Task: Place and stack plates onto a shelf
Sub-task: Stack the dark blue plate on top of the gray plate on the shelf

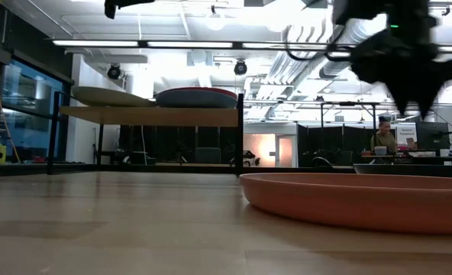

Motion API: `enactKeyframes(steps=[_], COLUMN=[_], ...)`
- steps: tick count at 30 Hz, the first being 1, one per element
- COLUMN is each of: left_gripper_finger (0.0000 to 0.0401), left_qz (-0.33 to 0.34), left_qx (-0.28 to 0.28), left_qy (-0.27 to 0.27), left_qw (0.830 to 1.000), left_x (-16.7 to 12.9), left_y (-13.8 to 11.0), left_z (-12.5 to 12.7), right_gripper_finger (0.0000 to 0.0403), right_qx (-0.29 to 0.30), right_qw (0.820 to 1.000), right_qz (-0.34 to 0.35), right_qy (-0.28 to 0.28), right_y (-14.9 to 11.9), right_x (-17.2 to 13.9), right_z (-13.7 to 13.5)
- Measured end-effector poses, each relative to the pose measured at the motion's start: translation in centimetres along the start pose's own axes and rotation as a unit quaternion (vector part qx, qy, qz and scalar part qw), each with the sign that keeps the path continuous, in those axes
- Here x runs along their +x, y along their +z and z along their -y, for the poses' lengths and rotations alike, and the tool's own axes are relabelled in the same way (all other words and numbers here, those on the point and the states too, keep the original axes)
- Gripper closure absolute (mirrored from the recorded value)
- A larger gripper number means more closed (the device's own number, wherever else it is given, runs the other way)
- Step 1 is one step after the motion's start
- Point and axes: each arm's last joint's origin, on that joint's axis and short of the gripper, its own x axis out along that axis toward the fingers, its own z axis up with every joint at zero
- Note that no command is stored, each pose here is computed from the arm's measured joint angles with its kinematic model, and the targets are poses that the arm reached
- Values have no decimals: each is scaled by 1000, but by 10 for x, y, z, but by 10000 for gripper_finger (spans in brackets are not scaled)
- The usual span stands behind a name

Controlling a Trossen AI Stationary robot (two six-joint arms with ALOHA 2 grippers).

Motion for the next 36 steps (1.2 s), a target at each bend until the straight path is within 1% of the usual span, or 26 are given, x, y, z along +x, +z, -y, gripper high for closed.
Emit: enactKeyframes(steps=[2,4,7,10,13,15,17,19,24,28,32,36], left_gripper_finger=[290,290,290,290,290,290,290,290,290,290,290,290], left_qz=[0,0,-2,-2,-2,-2,-2,-2,-1,4,7,7], left_qx=[0,0,0,0,0,0,0,-1,-3,-18,-19,-18], left_qy=[0,0,0,0,0,0,0,0,0,-1,-1,-1], left_qw=[1000,1000,1000,1000,1000,1000,1000,1000,1000,1000,1000,1000], left_x=[0,0,0,0,0,0,0,0,0,0,0,0], left_y=[0,0,0,0,0,0,0,0,0,1,1,1], left_z=[0,0,0,0,0,0,0,0,0,0,0,0], right_gripper_finger=[231,231,231,231,231,231,231,231,231,231,231,231], right_qx=[16,32,89,140,168,205,249,251,262,272,277,290], right_qw=[999,998,994,988,983,974,963,961,955,954,954,949], right_qz=[-29,-51,-56,-28,1,3,21,36,56,65,73,76], right_qy=[1,-11,-34,-50,-76,-95,-101,-107,-124,-111,-93,-99], right_y=[-17,-34,-56,-74,-87,-94,-100,-101,-95,-90,-87,-83], right_x=[12,21,29,33,38,44,49,54,64,65,65,65], right_z=[-1,0,2,6,15,22,28,33,42,40,37,38])
